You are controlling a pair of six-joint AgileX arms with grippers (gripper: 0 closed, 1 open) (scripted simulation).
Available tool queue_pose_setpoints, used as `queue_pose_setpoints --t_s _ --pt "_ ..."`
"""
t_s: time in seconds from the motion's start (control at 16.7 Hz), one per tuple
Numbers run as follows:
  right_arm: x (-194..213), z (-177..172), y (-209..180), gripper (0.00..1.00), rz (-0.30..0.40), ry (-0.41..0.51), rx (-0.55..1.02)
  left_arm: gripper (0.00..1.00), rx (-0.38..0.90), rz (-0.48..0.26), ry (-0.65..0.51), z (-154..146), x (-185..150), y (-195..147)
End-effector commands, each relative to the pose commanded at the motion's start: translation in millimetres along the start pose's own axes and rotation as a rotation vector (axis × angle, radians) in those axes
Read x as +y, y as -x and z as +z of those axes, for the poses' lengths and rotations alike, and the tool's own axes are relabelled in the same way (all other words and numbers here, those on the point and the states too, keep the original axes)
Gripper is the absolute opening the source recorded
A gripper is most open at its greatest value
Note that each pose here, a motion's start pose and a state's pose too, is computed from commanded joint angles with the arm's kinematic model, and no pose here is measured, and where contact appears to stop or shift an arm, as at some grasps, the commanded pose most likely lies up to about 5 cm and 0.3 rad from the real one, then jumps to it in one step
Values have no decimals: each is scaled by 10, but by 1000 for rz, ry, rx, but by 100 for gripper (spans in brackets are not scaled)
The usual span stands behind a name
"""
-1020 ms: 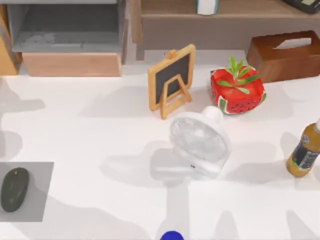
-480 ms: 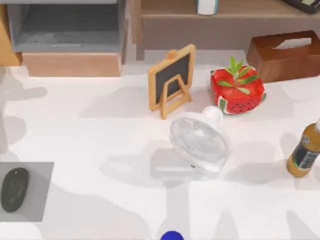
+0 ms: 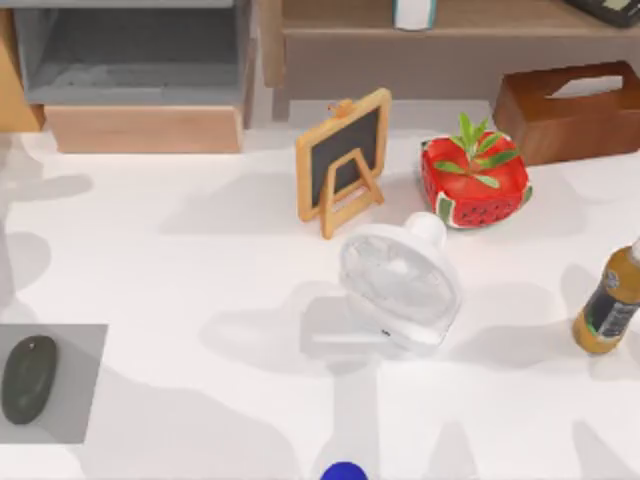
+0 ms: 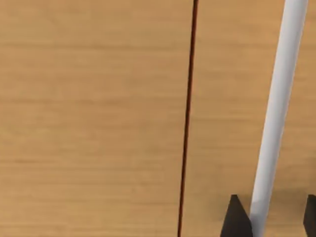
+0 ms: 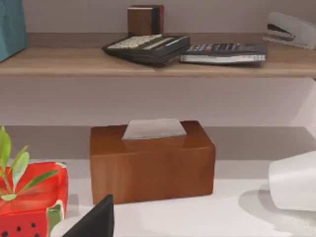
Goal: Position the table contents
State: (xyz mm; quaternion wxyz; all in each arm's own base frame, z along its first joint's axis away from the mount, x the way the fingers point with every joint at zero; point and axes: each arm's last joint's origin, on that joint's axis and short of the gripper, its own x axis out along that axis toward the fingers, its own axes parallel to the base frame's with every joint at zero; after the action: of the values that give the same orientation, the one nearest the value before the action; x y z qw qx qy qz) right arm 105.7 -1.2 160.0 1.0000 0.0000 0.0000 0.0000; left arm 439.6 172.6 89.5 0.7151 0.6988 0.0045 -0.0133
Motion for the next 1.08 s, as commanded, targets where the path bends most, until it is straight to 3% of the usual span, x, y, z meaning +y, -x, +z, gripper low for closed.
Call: queue_pose_setpoints --t_s 0.3,1.08 --pt "0 0 0 100 0 0 0 98 0 0 0 0 0 0" --pt "0 0 0 100 0 0 0 100 2 -33 18 -4 -104 149"
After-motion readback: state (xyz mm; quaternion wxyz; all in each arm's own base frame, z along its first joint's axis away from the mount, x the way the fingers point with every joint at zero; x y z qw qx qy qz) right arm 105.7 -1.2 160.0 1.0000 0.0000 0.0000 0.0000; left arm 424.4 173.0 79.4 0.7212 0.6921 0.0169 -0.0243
